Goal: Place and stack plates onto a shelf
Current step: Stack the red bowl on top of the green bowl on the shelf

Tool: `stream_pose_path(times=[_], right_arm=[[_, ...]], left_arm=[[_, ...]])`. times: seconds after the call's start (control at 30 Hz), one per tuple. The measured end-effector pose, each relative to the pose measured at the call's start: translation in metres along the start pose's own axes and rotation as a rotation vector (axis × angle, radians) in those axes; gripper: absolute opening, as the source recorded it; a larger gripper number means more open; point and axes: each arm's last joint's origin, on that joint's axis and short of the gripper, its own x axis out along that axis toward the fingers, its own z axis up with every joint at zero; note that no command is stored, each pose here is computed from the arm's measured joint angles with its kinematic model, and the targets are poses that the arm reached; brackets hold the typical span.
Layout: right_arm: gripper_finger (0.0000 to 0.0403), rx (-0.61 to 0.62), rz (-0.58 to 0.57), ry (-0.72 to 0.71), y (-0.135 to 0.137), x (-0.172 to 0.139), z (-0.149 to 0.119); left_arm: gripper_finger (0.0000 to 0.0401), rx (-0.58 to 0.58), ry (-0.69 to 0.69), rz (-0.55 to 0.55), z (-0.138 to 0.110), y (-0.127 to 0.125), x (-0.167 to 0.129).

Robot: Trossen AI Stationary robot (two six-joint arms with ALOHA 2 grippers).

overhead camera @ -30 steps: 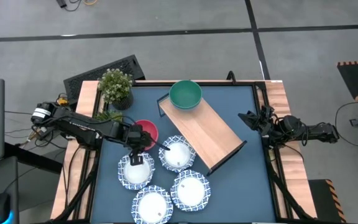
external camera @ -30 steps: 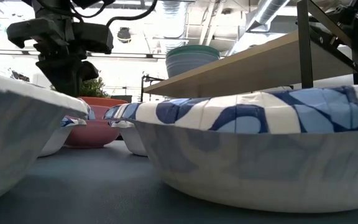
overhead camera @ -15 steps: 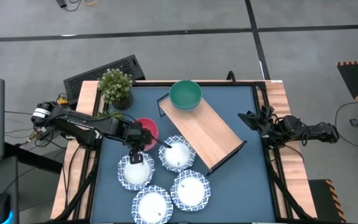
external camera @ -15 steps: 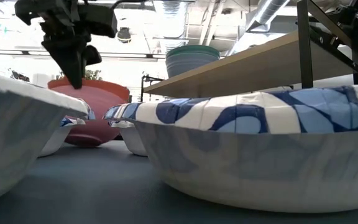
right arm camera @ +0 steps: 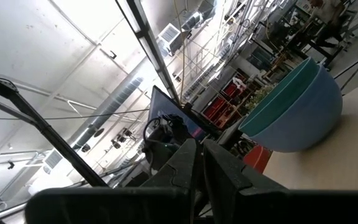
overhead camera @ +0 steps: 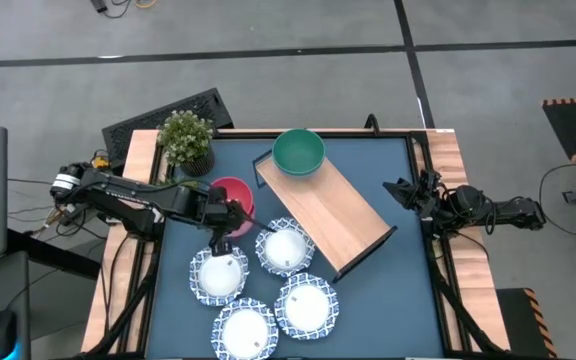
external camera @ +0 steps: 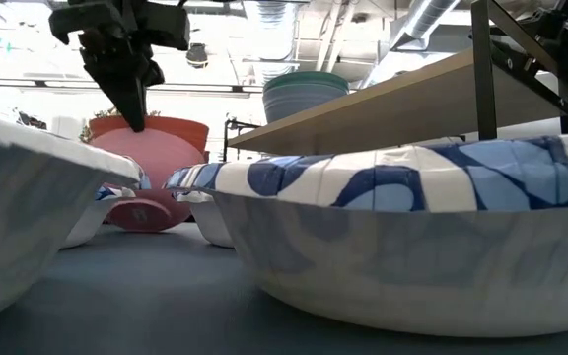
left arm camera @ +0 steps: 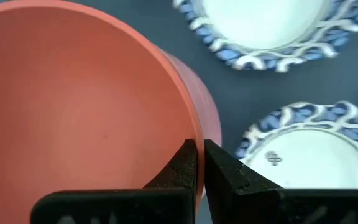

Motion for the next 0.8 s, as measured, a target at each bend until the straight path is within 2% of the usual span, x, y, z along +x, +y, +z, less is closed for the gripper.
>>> stream_pose_path(times=[0.33,0.57,0.8], right_arm=[[0.0058,-0.005,-0.003,0.003,0.0,0.0,0.0],[0.0058,-0.009,-0.006,0.006,-0.001,0.0,-0.001],[0.0058,-0.009,-0.006,0.006,-0.001,0.0,-0.001]], left_arm=[[0.0,-0.035,-0.008,0.184,0.003,0.007,-0.012],[0.0,-0.032,-0.042,0.192,0.011,0.008,-0.024],[0.0,-0.018,-0.162,0.173,0.038,0.014,-0.074]])
